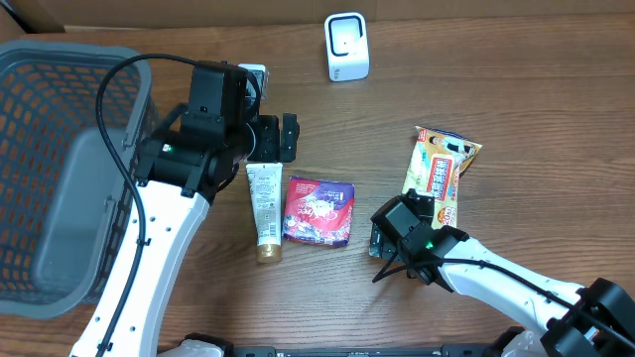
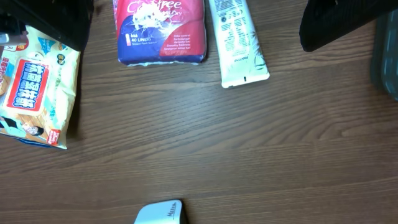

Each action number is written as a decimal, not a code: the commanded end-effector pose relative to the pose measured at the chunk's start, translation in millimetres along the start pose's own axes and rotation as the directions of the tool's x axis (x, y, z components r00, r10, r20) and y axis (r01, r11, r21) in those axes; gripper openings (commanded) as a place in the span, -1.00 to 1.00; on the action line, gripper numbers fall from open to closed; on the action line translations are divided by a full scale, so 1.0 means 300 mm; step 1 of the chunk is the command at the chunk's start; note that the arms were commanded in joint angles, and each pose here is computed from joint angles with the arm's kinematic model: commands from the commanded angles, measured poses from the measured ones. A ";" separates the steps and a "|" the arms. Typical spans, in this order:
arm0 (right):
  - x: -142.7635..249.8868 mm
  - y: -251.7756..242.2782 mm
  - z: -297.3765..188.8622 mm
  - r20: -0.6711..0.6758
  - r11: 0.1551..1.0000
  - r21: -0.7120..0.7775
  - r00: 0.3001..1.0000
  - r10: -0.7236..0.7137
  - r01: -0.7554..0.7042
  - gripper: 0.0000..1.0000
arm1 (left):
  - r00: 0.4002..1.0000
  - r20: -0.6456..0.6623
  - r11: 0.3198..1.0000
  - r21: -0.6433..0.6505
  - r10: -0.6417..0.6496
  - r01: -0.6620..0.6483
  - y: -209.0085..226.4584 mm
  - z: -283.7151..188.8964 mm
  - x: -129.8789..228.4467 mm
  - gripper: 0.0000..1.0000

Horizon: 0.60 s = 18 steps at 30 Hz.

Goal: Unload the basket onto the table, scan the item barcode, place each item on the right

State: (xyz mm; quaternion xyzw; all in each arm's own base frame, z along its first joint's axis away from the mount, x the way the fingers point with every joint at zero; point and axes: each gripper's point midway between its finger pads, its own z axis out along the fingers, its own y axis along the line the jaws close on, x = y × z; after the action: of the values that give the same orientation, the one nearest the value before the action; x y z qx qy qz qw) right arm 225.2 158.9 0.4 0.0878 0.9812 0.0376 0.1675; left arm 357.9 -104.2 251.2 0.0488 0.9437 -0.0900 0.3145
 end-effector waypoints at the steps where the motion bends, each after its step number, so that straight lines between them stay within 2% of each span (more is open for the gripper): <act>1: 0.201 -0.059 0.044 -0.240 0.987 0.056 0.957 0.162 -0.153 1.00 | 0.999 0.026 1.000 0.003 0.021 -0.021 -0.002 -0.023 -0.027 1.00; 5: 0.215 -0.078 0.040 -0.245 0.968 0.103 0.938 0.246 -0.227 1.00 | 0.999 0.024 0.999 0.003 0.037 -0.037 -0.002 -0.023 -0.025 1.00; 12: 0.199 -0.086 0.047 -0.220 0.977 0.104 0.954 0.205 -0.186 0.90 | 0.999 0.016 0.999 0.001 0.047 -0.047 -0.001 -0.022 -0.018 1.00; 15: 0.203 -0.101 0.058 -0.219 0.980 0.122 0.959 0.181 -0.157 0.67 | 0.999 0.016 0.999 0.004 0.046 -0.046 -0.002 -0.022 -0.018 1.00; 18: 0.213 -0.113 0.067 -0.225 0.979 0.139 0.958 0.175 -0.147 0.58 | 0.999 0.016 0.999 0.004 0.046 -0.046 -0.002 -0.022 -0.018 1.00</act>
State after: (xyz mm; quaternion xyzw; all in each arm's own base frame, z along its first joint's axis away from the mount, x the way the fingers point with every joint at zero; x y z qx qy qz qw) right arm 217.1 149.0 -2.4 0.1706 0.9737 0.0243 0.1493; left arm 356.1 -103.8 249.7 0.0613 0.9446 -0.0851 0.3112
